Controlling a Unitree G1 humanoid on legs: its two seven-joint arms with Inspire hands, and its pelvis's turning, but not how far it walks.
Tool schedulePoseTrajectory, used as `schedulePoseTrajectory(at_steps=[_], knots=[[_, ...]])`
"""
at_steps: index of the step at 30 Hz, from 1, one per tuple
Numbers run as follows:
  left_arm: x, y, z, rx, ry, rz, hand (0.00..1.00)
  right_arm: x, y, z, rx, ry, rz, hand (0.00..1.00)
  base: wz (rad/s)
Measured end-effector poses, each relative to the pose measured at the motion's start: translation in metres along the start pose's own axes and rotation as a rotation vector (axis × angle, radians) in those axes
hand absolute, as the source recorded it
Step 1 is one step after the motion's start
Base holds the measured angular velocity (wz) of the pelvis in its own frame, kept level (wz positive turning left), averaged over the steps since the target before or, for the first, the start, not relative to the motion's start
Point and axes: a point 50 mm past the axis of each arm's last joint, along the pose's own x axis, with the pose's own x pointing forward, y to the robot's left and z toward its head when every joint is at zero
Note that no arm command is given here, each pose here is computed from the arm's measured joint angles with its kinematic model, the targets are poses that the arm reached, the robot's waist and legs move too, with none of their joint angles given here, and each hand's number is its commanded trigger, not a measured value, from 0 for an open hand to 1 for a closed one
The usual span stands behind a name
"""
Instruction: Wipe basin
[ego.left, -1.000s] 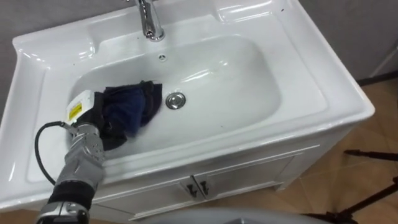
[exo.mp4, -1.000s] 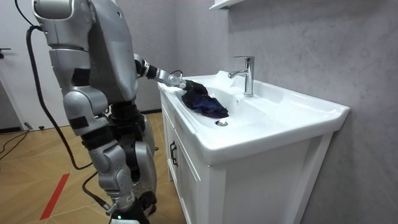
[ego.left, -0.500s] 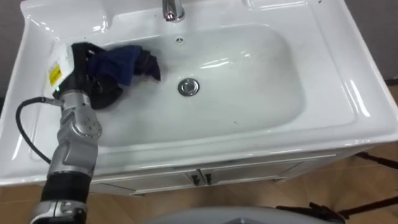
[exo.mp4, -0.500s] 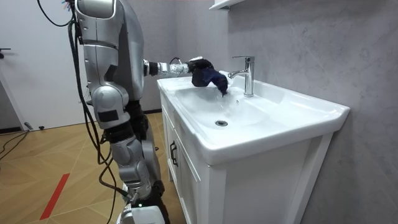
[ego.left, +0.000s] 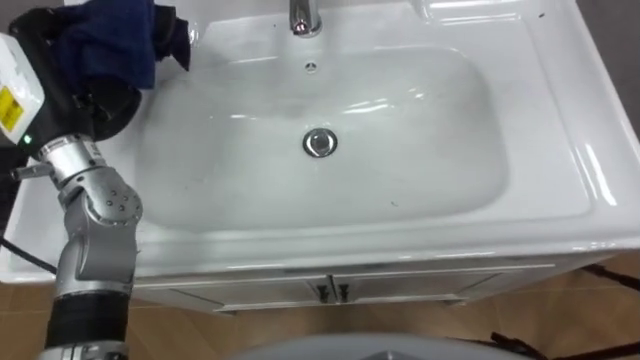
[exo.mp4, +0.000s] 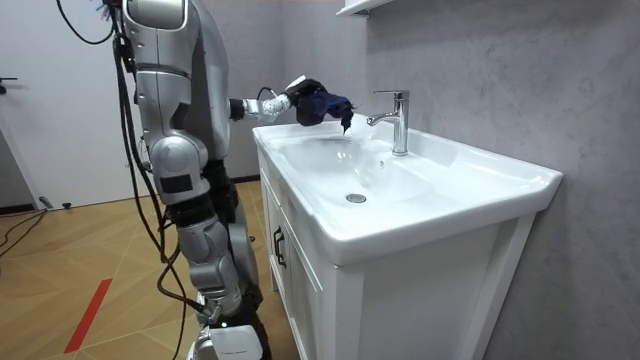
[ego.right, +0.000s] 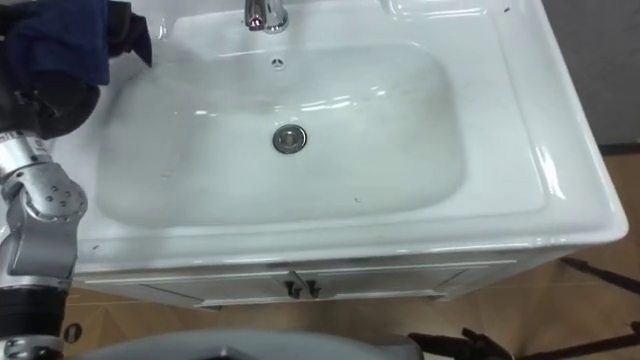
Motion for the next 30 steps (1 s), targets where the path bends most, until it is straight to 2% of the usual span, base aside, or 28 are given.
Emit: schedulePoseTrajectory(at_steps=[15,20,22,24,30], knots=[[-0.038,-0.014,-0.055,0.137,0.189,-0.135,1.0,0.0,0.002,-0.001,0.016,0.008,0.016,0.0,0.0],[-0.04,-0.014,-0.057,0.143,0.193,-0.126,1.0,0.0,0.002,-0.001,0.017,0.007,0.014,0.0,0.03],[-0.04,-0.014,-0.057,0.143,0.193,-0.122,0.69,0.0,0.002,-0.001,0.025,0.007,0.013,0.0,0.0],[-0.04,-0.014,-0.057,0.143,0.192,-0.117,0.0,0.0,0.002,0.0,0.033,0.005,0.015,0.0,0.0],[-0.04,-0.013,-0.057,0.144,0.192,-0.107,0.0,0.0,0.001,0.0,0.044,0.001,0.014,0.0,0.0]])
